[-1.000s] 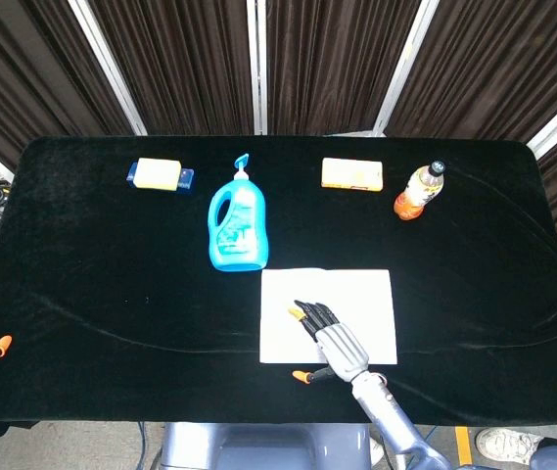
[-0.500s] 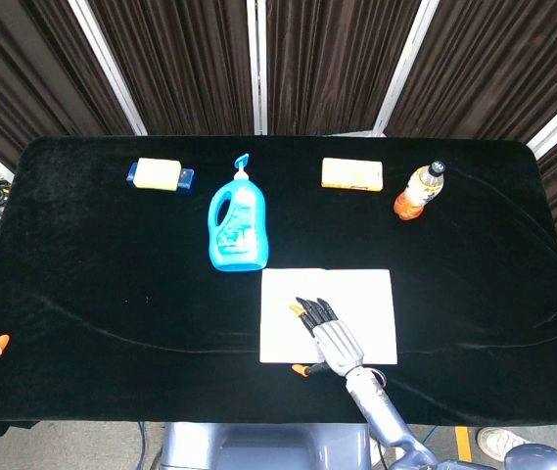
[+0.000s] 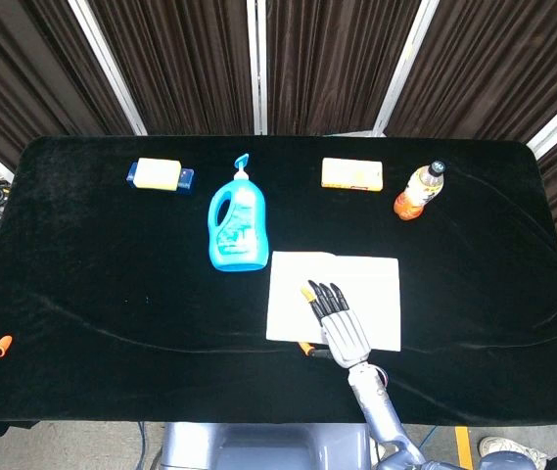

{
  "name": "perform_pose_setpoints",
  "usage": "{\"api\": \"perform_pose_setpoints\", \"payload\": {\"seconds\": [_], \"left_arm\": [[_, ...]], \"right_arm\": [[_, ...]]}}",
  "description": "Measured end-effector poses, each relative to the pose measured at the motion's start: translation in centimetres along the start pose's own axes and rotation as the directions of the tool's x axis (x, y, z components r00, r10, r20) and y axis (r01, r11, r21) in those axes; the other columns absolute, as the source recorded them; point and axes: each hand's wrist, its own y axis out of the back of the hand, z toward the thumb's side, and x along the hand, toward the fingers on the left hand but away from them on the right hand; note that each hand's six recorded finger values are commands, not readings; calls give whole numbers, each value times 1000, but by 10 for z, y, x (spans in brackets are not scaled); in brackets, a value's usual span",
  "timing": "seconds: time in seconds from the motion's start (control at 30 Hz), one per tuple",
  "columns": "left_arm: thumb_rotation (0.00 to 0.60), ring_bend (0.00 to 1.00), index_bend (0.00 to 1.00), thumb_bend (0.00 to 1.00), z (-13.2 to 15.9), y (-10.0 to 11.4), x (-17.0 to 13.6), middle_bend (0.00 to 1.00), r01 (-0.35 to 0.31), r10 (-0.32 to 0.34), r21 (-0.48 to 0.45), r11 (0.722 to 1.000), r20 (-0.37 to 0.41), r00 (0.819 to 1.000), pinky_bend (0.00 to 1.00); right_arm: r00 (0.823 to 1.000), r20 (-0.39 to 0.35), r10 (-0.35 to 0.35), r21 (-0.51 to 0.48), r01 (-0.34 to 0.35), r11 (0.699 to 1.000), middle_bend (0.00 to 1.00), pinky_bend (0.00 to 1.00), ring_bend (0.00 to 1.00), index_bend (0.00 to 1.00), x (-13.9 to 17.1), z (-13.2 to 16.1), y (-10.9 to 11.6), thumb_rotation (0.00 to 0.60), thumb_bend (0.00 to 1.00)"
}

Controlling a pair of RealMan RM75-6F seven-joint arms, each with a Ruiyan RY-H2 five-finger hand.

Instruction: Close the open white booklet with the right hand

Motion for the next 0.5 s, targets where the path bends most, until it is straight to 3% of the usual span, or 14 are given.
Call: {"api": "perform_pose_setpoints", "payload": {"seconds": [0.37,0.5], "left_arm": [[600,0,0,216,2,0,0,0,-2,2,-9,1000,4,1000,0],[600,0,0,215,2,0,0,0,-5,5,-13,1000,6,1000,0]], "right_arm": [[989,64,-130,-25,132,991,0,0,0,0,-5,-7,13,600,352],[978,137,-157,-112,172,979,0,0,0,0,-6,-14,18,600,408]]}}
